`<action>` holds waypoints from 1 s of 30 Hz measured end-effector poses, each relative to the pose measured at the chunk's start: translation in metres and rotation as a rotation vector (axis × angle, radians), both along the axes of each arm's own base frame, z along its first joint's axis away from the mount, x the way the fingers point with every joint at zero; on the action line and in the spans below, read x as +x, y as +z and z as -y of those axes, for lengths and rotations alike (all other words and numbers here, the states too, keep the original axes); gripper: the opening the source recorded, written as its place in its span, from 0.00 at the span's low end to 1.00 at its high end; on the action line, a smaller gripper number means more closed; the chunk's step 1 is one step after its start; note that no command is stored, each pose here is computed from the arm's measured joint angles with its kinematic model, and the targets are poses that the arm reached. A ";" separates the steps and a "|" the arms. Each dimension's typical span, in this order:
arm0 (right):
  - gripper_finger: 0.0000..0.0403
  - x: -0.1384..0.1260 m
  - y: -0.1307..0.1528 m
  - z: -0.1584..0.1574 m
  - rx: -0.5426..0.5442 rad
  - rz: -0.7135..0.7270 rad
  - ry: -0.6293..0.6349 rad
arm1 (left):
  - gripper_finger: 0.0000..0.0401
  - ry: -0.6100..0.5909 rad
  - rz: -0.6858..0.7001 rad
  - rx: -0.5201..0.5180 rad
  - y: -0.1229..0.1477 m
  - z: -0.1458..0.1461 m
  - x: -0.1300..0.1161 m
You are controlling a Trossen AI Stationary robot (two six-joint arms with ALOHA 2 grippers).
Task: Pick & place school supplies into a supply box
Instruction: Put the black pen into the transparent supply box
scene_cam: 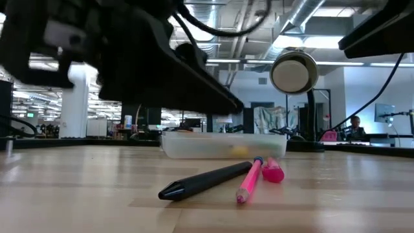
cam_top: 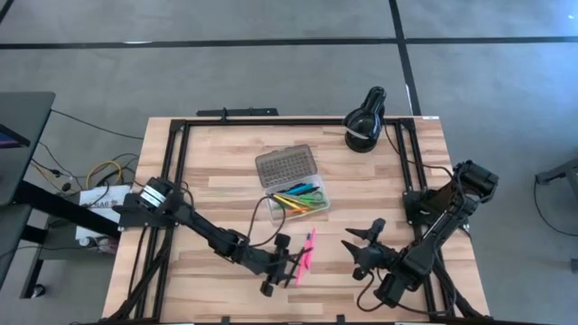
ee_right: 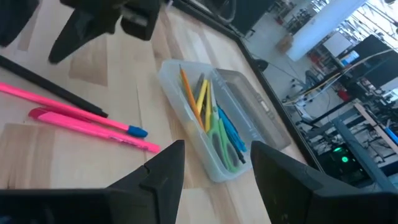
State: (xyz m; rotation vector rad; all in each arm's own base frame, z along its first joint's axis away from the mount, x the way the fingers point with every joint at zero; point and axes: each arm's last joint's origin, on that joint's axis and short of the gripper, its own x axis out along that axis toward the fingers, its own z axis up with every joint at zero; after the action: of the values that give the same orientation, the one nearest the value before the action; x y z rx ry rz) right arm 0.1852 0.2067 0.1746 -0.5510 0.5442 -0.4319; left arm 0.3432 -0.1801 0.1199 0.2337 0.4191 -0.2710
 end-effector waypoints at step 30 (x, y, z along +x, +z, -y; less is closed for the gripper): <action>0.44 0.001 0.000 0.000 0.005 -0.002 -0.002 | 0.44 -0.059 -0.119 0.002 -0.014 -0.004 0.016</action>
State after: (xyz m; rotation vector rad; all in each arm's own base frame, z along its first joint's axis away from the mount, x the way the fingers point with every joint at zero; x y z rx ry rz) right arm 0.1859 0.2064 0.1745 -0.5462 0.5479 -0.4319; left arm 0.3589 -0.1762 0.1064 0.2327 0.5308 -0.3438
